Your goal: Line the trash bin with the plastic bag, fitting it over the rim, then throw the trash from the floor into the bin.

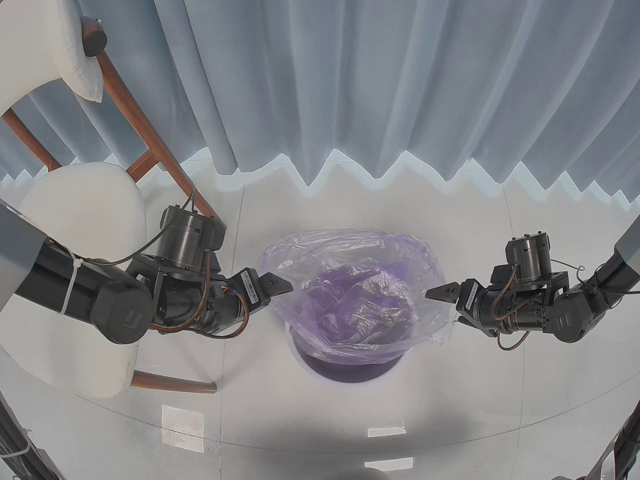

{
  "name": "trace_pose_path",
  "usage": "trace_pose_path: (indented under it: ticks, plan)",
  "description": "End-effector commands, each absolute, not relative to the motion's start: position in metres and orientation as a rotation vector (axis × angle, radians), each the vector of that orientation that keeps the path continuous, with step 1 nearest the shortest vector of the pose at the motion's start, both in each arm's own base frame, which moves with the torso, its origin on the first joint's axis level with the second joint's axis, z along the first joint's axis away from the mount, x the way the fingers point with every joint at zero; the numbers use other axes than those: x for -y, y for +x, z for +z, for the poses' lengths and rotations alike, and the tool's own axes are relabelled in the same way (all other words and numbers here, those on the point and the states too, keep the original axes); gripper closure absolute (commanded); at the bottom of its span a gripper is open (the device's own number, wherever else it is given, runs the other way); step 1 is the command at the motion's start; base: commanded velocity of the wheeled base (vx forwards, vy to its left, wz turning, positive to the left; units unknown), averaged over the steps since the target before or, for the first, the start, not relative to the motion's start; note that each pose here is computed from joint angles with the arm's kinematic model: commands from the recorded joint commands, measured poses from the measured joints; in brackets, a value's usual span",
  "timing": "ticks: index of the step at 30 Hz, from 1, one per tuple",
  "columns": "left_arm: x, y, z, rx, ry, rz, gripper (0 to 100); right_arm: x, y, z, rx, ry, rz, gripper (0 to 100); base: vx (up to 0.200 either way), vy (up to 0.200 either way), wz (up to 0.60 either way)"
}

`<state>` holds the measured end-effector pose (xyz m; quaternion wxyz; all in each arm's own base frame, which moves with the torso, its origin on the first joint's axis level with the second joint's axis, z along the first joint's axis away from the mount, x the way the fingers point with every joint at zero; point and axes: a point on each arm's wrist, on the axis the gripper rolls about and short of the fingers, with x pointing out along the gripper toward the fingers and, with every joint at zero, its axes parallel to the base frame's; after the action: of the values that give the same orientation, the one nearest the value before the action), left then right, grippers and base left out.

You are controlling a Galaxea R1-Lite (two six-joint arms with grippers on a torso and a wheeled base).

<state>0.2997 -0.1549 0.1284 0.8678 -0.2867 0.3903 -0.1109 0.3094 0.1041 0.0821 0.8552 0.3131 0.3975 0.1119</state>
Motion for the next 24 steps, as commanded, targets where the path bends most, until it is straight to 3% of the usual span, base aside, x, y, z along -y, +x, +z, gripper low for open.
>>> trace_pose_path:
  ticks: [1,10,11,13,14,21,24]
  plan:
    - [0.166,0.305,0.124,-0.829,-0.600,-0.248,0,-0.109,0.318,0.066,-0.872,0.650,0.221,0,0.000,0.000,0.00]
    - [0.182,0.316,0.110,-0.855,-0.584,-0.259,0,-0.112,0.328,0.055,-0.832,0.657,0.228,0,0.000,0.000,0.00]
    - [0.184,0.317,0.108,-0.858,-0.582,-0.262,0,-0.112,0.329,0.056,-0.818,0.659,0.227,100,0.000,0.000,0.00]
    - [0.188,0.317,0.106,-0.865,-0.576,-0.269,0,-0.118,0.328,0.056,-0.813,0.667,0.234,100,0.000,0.000,0.00]
    - [0.189,0.317,0.103,-0.868,-0.565,-0.268,100,-0.119,0.328,0.056,-0.812,0.674,0.231,100,0.000,0.000,0.00]
    - [0.191,0.296,0.092,-0.902,-0.514,-0.231,100,-0.124,0.308,0.045,-0.839,0.668,0.136,100,0.000,0.000,0.00]
    - [0.184,0.284,0.088,-0.921,-0.493,-0.199,100,-0.124,0.300,0.044,-0.819,0.664,0.151,100,0.000,0.000,0.00]
